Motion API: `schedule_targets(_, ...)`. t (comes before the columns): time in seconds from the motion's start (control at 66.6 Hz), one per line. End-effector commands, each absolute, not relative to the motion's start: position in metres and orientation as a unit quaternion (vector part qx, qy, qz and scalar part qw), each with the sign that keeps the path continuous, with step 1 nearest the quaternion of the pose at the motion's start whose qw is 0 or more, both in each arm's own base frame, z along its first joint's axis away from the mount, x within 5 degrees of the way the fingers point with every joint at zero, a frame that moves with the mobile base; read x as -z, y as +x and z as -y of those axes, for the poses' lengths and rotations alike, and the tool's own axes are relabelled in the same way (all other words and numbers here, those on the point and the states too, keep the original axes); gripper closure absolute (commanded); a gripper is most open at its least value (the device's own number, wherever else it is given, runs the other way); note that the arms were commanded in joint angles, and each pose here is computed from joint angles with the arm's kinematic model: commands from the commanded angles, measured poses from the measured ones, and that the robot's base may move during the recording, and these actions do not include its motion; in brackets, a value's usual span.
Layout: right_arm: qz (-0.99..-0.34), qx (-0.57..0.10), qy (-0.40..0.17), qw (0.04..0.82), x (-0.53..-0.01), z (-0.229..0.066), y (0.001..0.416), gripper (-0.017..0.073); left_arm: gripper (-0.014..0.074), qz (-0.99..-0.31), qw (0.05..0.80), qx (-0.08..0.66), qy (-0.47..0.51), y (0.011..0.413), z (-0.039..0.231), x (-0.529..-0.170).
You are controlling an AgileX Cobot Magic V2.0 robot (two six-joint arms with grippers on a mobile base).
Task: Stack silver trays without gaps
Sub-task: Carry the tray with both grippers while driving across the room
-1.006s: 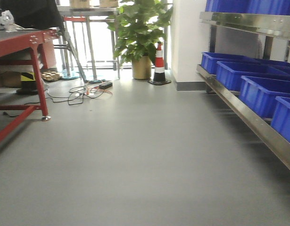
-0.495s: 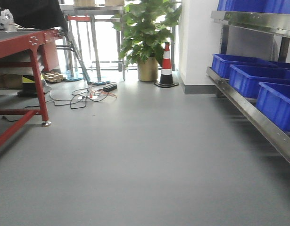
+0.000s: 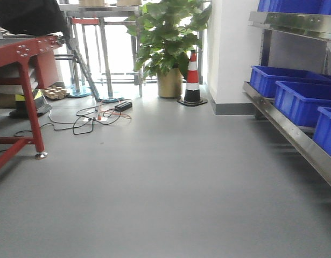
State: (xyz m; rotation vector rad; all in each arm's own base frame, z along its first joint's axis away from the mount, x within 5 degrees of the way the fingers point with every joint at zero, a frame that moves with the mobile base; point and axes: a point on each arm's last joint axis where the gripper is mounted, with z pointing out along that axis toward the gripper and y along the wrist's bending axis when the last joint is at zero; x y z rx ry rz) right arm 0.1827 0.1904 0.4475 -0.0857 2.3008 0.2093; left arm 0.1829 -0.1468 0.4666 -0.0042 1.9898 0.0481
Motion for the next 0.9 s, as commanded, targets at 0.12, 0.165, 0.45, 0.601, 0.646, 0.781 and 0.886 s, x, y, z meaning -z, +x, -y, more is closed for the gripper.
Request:
schedule_targets(0.12, -0.895, -0.140, -0.064, 0.419, -0.4529, -0.2044, 0.1800, 0.0583, 0.0603, -0.825, 0.564, 0.013, 0.024, 0.1836, 0.1586, -0.4691)
schedule_targets(0.165, -0.895, -0.140, -0.064, 0.419, -0.4529, -0.2044, 0.1800, 0.0583, 0.0603, -0.825, 0.564, 0.013, 0.024, 0.1836, 0.1586, -0.4691)
schedule_targets(0.45, -0.895, -0.140, -0.064, 0.419, -0.4529, -0.2044, 0.1800, 0.0583, 0.0603, -0.825, 0.564, 0.013, 0.024, 0.1836, 0.1586, -0.4691)
schedule_targets(0.601, -0.895, -0.140, -0.064, 0.419, -0.4529, -0.2044, 0.1800, 0.0583, 0.0603, -0.825, 0.564, 0.013, 0.024, 0.1837, 0.1585, -0.4692)
schedule_targets(0.646, -0.895, -0.140, -0.064, 0.419, -0.4529, -0.2044, 0.1800, 0.0583, 0.0603, -0.825, 0.564, 0.013, 0.024, 0.1837, 0.1585, -0.4692)
schedule_targets(0.781, -0.895, -0.140, -0.064, 0.419, -0.4529, -0.2044, 0.1800, 0.0583, 0.0603, -0.825, 0.564, 0.013, 0.024, 0.1837, 0.1585, -0.4692)
schedule_targets(0.886, -0.895, -0.140, -0.064, 0.419, -0.4529, -0.2044, 0.1800, 0.0583, 0.0603, -0.825, 0.564, 0.013, 0.024, 0.1837, 0.1585, -0.4692)
